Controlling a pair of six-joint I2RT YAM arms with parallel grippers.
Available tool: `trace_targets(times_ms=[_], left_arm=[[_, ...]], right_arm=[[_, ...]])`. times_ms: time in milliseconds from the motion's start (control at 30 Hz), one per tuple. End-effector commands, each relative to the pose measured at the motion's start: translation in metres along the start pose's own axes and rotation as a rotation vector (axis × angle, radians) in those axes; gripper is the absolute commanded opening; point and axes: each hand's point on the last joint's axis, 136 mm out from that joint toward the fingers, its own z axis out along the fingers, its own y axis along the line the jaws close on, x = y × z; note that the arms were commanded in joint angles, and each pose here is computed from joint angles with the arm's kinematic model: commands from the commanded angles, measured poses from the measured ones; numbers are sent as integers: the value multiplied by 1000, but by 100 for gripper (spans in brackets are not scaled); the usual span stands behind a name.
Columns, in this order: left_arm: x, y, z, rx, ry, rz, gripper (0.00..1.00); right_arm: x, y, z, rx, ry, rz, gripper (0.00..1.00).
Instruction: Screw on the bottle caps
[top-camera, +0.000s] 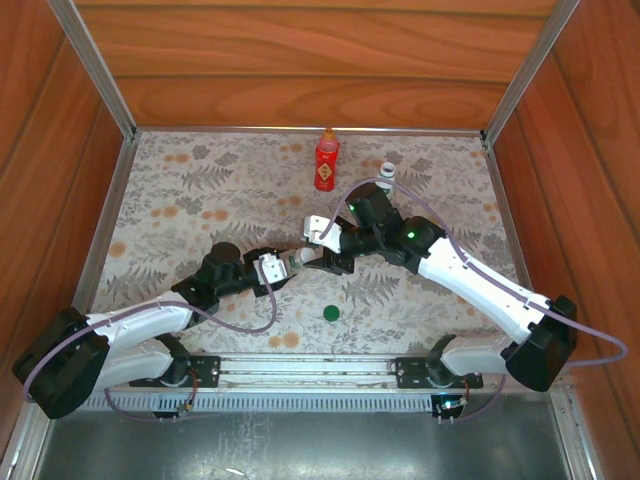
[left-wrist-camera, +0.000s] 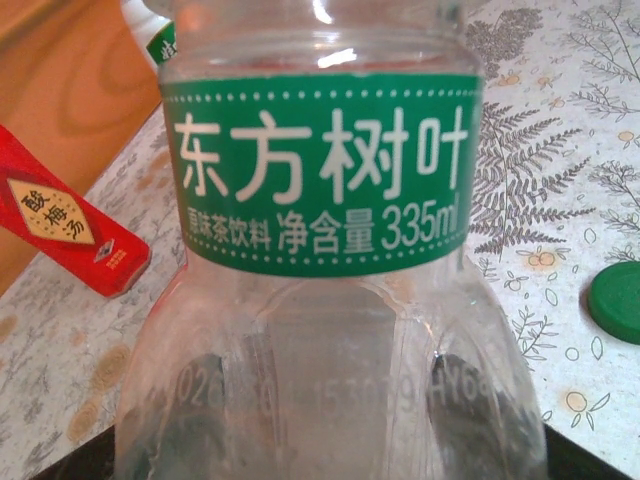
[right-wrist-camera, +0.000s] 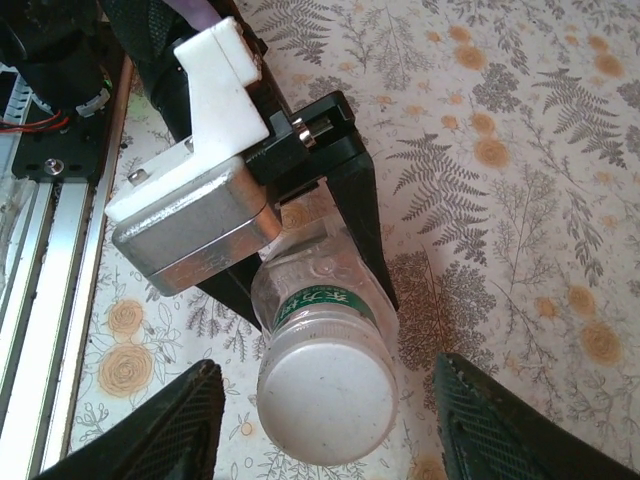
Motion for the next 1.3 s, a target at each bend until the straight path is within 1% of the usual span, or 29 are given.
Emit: trace_targets(times_ms=[0, 200, 267, 333, 400, 467, 533, 600, 667, 800, 933, 1100, 1133, 1267], left_arm=[[-17, 4, 2, 10, -54, 7, 42], [-22, 6, 1, 8, -67, -8, 42], [-24, 8, 1, 3, -71, -28, 42], [-26, 14, 0, -4, -77, -73, 42], [-30, 22, 0, -3, -91, -143, 42], [-34, 29, 0, 13, -109, -217, 42], [-36, 35, 3, 7, -111, -257, 42], [-37, 36, 5, 11, -113, -274, 42], [-42, 36, 7, 28, -126, -277, 42], [-47, 37, 8, 41, -139, -284, 42], [-51, 36, 9, 56, -148, -287, 42], [-49, 34, 12, 62, -139, -293, 42], [-49, 34, 12, 63, -139, -295, 42], [-48, 34, 11, 54, -137, -295, 42]], right_arm=[[2, 4, 4, -40, -22, -5, 57], [11, 0, 9, -47, 3, 21, 56], [14, -2, 10, -38, 16, 41, 56], [11, -8, 8, -12, 0, 71, 56], [4, -20, 4, 50, -38, 143, 56], [-2, -34, 1, 124, -91, 262, 57], [-4, -37, 1, 142, -128, 308, 61], [-4, -43, 2, 170, -175, 358, 62], [-4, -44, 5, 169, -227, 405, 62], [-11, -46, 7, 154, -304, 445, 63], [-15, -46, 11, 126, -345, 482, 59], [-19, -49, 17, 99, -388, 537, 57], [-19, -49, 19, 91, -389, 546, 55], [-16, -49, 21, 89, -380, 556, 41]])
